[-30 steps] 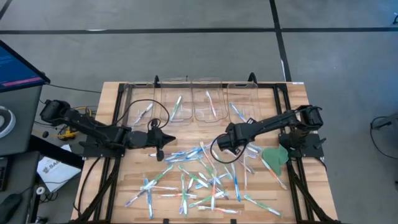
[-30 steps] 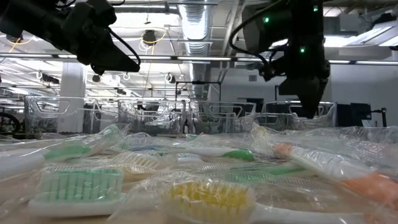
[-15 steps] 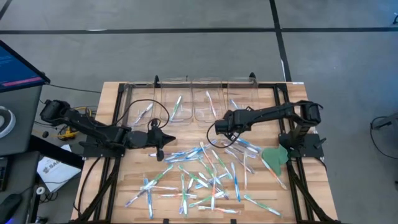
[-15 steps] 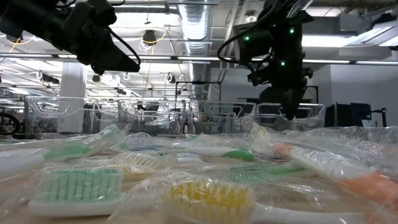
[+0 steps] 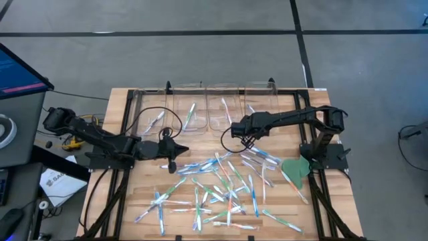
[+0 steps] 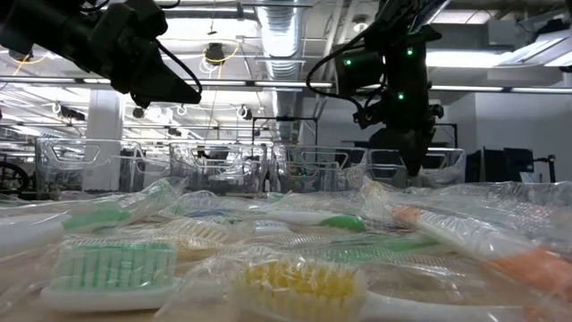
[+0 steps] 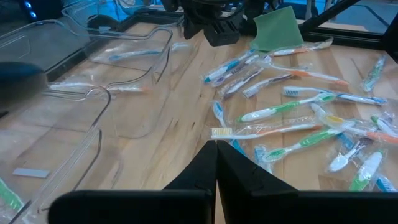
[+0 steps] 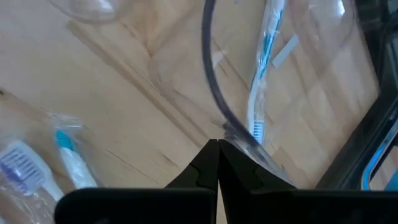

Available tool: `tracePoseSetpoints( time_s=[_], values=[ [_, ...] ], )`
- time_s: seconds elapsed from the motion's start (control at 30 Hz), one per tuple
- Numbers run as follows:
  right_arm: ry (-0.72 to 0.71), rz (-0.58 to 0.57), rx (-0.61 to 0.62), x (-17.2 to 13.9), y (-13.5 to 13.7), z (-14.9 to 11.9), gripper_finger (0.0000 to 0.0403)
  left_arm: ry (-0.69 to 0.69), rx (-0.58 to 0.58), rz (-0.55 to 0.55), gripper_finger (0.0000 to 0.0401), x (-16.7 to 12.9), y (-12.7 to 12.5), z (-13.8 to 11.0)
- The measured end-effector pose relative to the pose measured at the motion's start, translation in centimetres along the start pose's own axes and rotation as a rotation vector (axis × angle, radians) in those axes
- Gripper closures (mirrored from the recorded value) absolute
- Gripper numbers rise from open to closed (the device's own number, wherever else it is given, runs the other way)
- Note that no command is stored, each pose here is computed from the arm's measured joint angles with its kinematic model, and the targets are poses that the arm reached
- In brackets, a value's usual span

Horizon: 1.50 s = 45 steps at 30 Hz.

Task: Pick & Place Toothbrushes
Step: Adjust the transparent bins, then put the blue toothbrush into the right transparent bin

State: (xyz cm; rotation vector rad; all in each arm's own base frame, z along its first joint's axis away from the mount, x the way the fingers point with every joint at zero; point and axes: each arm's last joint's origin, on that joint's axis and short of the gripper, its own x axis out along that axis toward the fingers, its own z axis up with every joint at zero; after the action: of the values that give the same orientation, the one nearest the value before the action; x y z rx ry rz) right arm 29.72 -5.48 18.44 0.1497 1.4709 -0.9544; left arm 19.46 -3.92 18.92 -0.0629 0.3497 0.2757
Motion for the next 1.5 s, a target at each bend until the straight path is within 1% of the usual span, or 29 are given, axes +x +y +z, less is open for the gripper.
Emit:
tracePoseSetpoints(
  time_s=[0.17, 0.27, 0.37, 0.47, 0.53, 0.7, 0.87, 0.93, 1.03, 1.2, 1.27, 1.33, 1.4, 1.43, 1.5],
  values=[
    [-0.082, -0.002, -0.089, -1.7, 1.6, -0.6, 0.0403, 0.003, 0.0, -0.012, 0.04, 0.0, 0.0, 0.0],
    [-0.121, 0.021, -0.123, -3.1, 2.8, -1.1, 0.0403, 0.006, 0.0, -0.027, 0.04, 0.0, -0.1, 0.0],
    [-0.134, 0.036, -0.162, -4.5, 3.6, -1.9, 0.0403, 0.011, 0.0, -0.046, 0.04, 0.0, -0.1, 0.0],
    [-0.126, 0.03, -0.167, -6.0, 4.0, -2.8, 0.0403, 0.012, 0.0, -0.048, 0.04, 0.0, -0.1, 0.0],
    [-0.121, 0.023, -0.179, -6.9, 4.2, -3.4, 0.0403, 0.013, 0.001, -0.048, 0.04, 0.0, -0.1, 0.0],
    [-0.147, 0.033, -0.266, -9.7, 5.4, -5.7, 0.0403, 0.02, 0.004, -0.054, 0.04, 0.0, -0.1, -0.1],
    [-0.174, 0.06, -0.345, -10.9, 6.8, -7.9, 0.0403, 0.04, 0.004, -0.141, 0.0386, 0.0, -0.4, -0.2],
    [-0.168, 0.076, -0.342, -11.1, 7.0, -8.4, 0.0399, 0.042, 0.004, -0.15, 0.0376, 0.0, -0.4, -0.2],
    [-0.164, 0.083, -0.34, -11.2, 7.2, -8.7, 0.0378, 0.043, 0.004, -0.153, 0.0356, 0.0, -0.4, -0.2],
    [-0.157, 0.086, -0.343, -11.3, 7.2, -8.9, 0.0319, 0.043, 0.004, -0.153, 0.0313, 0.0, -0.4, -0.2],
    [-0.118, 0.079, -0.357, -11.2, 7.0, -9.1, 0.0296, 0.043, 0.004, -0.153, 0.0296, 0.0, -0.4, -0.2],
    [-0.035, 0.044, -0.402, -11.1, 6.3, -9.5, 0.0278, 0.042, 0.004, -0.153, 0.0281, 0.0, -0.4, -0.2],
    [0.017, -0.015, -0.431, -11.1, 5.6, -9.9, 0.0267, 0.042, 0.004, -0.153, 0.0268, 0.0, -0.4, -0.2],
    [0.019, -0.017, -0.433, -11.1, 5.6, -9.9, 0.0264, 0.042, 0.004, -0.153, 0.0263, 0.0, -0.4, -0.2],
    [-0.006, 0.018, -0.451, -11.2, 5.3, -10.0, 0.0262, 0.042, 0.004, -0.153, 0.0254, 0.0, -0.4, -0.2]
  ],
)
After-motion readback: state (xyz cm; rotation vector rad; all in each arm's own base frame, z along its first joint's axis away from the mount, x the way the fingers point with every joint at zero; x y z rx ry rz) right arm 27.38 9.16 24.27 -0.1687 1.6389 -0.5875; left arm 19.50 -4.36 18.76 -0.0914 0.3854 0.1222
